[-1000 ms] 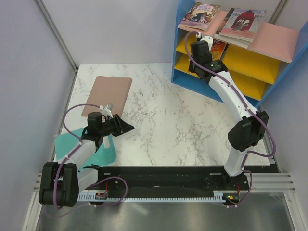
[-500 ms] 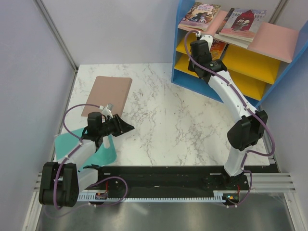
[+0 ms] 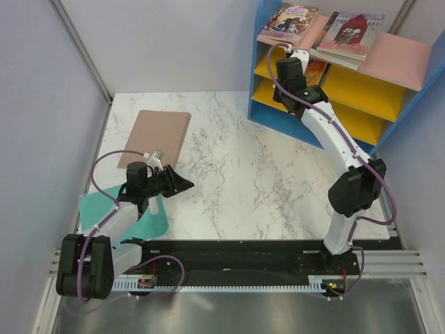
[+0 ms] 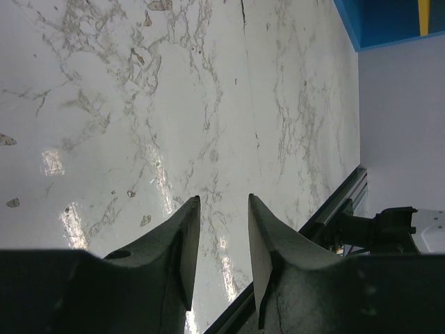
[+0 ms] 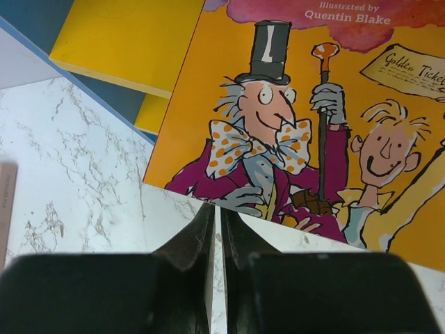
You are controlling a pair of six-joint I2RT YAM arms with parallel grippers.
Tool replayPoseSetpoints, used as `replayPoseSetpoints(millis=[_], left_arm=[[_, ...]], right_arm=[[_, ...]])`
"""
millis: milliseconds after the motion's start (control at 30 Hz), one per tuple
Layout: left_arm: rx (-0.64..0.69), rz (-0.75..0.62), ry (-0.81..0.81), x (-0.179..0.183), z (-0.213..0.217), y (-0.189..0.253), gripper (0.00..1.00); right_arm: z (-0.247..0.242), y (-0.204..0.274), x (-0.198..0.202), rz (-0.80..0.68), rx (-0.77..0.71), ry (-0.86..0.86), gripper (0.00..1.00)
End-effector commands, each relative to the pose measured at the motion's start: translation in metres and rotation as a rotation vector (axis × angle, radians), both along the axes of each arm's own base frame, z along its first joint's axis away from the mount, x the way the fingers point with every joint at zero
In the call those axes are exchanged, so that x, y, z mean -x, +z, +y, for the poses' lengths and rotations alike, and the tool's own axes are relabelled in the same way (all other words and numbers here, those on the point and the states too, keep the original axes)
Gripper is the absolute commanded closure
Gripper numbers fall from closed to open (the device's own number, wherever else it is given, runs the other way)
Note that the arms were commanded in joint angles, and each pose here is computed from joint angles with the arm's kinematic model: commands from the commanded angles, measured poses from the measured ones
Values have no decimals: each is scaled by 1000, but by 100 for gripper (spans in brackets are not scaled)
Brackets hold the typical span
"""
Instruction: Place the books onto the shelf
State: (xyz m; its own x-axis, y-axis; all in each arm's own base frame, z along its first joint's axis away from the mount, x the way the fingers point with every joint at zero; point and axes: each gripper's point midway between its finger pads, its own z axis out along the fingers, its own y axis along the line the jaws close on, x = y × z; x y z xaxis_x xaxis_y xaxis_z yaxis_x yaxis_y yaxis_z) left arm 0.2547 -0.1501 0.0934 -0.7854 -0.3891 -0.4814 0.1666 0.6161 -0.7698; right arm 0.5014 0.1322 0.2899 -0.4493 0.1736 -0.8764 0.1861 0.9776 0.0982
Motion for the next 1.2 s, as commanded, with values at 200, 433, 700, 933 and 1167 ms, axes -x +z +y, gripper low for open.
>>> replayPoseSetpoints(millis=[200, 433, 700, 933, 1167], left_arm=[[-6, -51, -40, 0, -4, 5, 60], [-3, -55, -46, 1, -5, 6, 56], [0, -62, -52, 2, -7, 9, 52], [3, -86, -60, 4, -9, 15, 41], [-48, -67, -23, 0, -2, 11, 13]], right_arm=[[-5, 26, -11, -87, -24, -9, 86], [8, 39, 1, -144, -87, 81, 84], [14, 59, 30, -215, -143, 165, 78], [38, 59, 54, -223, -156, 318, 76], [53, 4, 99, -143, -82, 433, 59]])
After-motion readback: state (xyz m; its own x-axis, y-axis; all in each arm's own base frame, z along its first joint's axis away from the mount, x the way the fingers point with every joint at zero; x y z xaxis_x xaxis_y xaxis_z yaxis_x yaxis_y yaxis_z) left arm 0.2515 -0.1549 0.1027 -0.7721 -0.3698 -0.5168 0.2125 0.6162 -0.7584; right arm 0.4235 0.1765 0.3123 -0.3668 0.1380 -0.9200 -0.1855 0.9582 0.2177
